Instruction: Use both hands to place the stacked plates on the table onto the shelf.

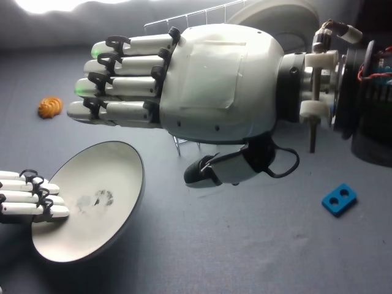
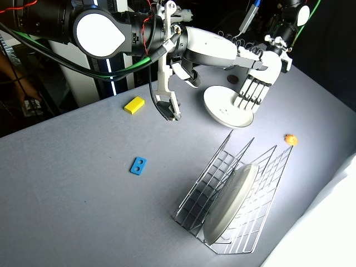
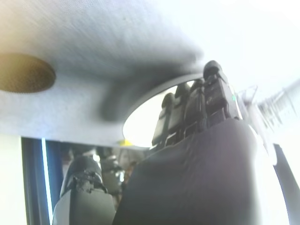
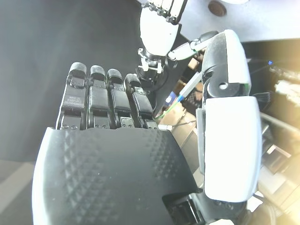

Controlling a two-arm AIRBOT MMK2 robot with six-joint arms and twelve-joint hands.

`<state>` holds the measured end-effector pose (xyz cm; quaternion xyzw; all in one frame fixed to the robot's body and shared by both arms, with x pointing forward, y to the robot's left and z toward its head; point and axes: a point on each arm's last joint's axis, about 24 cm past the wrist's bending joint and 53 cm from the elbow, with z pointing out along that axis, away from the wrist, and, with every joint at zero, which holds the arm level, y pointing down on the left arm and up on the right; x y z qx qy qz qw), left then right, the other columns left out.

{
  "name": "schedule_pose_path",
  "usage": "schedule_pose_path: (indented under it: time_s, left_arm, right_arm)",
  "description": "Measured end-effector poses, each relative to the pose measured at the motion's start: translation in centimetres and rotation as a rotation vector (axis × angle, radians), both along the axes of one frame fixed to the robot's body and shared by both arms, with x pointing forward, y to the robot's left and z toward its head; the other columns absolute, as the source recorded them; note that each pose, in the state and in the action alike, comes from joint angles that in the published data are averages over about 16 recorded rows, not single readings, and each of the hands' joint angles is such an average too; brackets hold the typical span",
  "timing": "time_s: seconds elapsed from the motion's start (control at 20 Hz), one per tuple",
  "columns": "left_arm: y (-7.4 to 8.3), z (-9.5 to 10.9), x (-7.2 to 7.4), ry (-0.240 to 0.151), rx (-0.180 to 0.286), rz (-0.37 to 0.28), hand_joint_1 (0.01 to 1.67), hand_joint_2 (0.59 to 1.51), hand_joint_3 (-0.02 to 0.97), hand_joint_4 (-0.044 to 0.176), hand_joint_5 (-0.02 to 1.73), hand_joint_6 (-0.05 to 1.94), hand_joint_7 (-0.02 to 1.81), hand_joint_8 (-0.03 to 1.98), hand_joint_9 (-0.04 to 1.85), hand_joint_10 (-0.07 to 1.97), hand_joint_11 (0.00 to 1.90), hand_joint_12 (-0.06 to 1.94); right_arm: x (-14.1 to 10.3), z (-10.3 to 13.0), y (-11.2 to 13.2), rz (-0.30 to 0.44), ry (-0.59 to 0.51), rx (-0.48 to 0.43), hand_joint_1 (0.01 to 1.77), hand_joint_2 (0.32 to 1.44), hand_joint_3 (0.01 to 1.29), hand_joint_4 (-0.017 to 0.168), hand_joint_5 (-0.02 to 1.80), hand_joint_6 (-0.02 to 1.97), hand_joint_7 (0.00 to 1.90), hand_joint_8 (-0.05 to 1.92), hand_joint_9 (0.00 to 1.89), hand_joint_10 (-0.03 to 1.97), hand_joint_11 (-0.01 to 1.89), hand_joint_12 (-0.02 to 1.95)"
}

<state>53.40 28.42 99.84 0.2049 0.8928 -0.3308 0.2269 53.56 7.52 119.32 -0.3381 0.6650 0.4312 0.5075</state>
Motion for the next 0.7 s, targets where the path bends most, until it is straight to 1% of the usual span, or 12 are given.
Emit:
schedule_pose_path:
  time_s: [0.35,0.7]
  left_arm:
    - [0.1,-0.6,-0.4,0.016,0.008,0.016,0.02,1.011,0.012,-0.005,-0.01,-0.01,0.00,0.00,-0.03,-0.04,0.03,0.02]
    - [0.1,-0.9,-0.6,0.025,0.007,0.026,0.02,1.015,0.012,-0.006,-0.01,-0.01,0.00,0.00,-0.03,-0.04,0.03,0.02]
  right_arm:
    - [-1.2,-3.4,1.3,0.037,-0.018,-0.061,0.97,0.99,0.01,0.004,0.02,0.02,0.01,0.00,0.02,0.01,0.02,0.00]
    - [-2.1,-7.2,4.1,0.061,-0.005,-0.081,1.08,0.97,0.01,0.004,0.02,0.02,0.01,0.01,0.01,0.01,0.02,0.00]
